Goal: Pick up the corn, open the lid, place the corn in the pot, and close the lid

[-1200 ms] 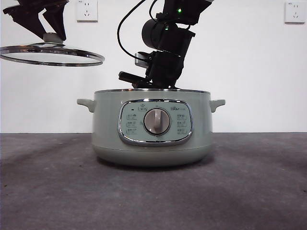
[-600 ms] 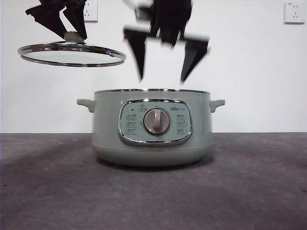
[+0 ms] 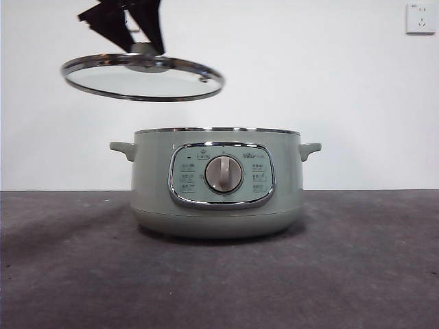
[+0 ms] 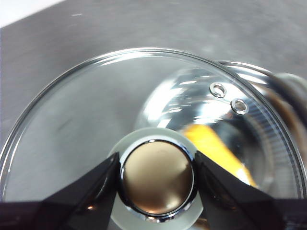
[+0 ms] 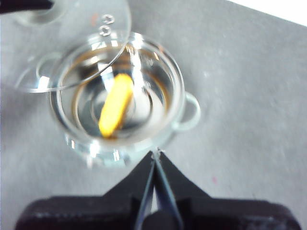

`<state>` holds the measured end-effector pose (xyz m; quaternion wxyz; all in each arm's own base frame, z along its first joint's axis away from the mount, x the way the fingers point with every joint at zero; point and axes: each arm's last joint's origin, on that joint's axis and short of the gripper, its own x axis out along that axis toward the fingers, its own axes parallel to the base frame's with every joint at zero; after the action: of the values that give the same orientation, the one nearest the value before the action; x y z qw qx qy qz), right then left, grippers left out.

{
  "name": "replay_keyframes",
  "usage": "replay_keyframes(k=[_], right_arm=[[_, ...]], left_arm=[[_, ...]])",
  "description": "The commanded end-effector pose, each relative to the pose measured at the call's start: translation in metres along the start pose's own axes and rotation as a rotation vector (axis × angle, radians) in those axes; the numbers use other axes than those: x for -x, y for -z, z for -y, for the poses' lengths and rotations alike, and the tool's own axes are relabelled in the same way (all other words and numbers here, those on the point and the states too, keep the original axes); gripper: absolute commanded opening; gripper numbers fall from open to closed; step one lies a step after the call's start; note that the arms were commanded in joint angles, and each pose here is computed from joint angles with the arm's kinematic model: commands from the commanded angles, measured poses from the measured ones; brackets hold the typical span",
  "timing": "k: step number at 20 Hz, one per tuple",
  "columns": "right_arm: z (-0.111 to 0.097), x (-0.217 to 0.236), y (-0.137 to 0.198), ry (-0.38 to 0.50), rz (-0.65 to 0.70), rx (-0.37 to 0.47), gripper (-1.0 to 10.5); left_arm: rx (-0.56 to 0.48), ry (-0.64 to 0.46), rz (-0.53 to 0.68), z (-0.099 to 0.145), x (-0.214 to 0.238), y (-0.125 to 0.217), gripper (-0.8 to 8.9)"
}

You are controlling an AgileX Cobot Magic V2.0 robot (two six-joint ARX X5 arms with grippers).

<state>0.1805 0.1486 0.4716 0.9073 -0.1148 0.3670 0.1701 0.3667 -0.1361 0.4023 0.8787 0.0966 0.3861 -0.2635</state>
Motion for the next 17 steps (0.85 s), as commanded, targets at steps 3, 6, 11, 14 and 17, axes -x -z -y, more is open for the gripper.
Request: replay_keyframes(k=[3,6,11,14,17], right_arm=[[0.011,0.011,0.053,0.011,-0.080,0.017,-0.1],[0.018,0.014,0.084,0.016,-0.109,0.028,-0.1],[0.025,0.020,0.115,0.011,-0.097,0.021,-0.1],[0.029,0.025,0.126,0.009,-0.083,0.008,-0.1],[0.031,0.032,0.129,0.005,-0.067,-0.004,-0.1]], left_arm=[[-0.050,0.071,0.046,0.039,0.005,-0.008,-0.13],[-0.089,0.105,0.041,0.061,-0.002,-0.010,-0.13],[-0.104,0.109,0.011,0.078,-0.021,-0.009,-0.13],[-0.094,0.102,-0.021,0.081,-0.037,-0.008,-0.13],[-0.091,0.102,-0.060,0.082,-0.056,-0.005,-0.13]])
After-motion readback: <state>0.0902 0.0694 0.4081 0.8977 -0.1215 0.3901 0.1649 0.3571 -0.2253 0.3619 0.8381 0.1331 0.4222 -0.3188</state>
